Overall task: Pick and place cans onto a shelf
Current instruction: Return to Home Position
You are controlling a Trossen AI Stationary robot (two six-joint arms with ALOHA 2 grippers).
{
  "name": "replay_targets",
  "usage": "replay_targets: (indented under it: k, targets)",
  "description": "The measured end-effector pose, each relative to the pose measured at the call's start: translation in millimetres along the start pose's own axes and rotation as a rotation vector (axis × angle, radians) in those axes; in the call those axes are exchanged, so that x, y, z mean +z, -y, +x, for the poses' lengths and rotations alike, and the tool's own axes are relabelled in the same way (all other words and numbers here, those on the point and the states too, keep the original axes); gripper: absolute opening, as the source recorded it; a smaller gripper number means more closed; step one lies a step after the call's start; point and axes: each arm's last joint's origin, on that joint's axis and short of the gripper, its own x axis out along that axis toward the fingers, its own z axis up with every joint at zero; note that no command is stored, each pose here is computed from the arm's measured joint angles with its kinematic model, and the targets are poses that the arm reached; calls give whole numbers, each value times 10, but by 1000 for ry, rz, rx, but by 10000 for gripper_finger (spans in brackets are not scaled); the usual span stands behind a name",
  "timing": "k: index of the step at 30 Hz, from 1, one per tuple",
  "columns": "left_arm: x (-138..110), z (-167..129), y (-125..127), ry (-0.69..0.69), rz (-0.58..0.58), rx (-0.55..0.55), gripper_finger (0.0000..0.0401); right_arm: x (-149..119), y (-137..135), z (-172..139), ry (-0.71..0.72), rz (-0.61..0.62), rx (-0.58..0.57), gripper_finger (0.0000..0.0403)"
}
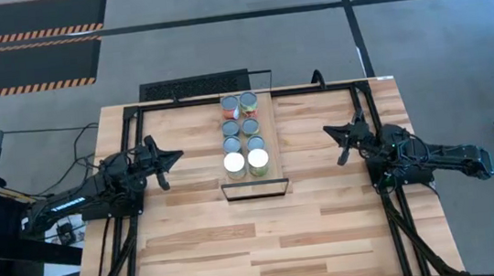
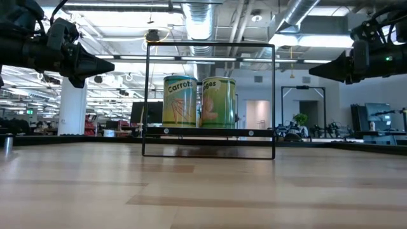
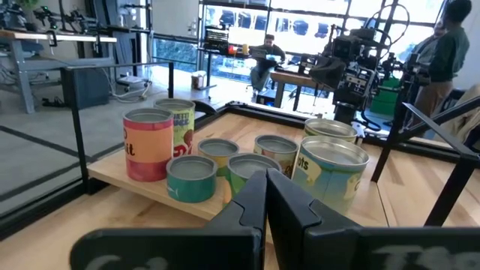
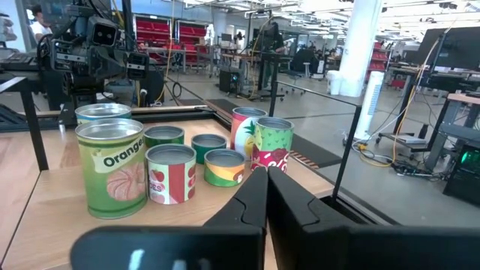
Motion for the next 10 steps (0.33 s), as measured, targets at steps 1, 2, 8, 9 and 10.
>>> replay_targets:
  k: [1,2,8,9,10]
  targets:
    - [0,0,0,0,-4,0,0,0,0,0,0,0,0,29]
    - [0,0,0,0,-7,0,0,0,0,0,0,0,0,29]
    - [0,0,0,0,-5,0,0,0,0,0,0,0,0,27]
    - [0,0,0,0,-8,0,0,0,0,0,0,0,0,27]
    - [0,0,0,0,-8,0,0,0,0,0,0,0,0,27]
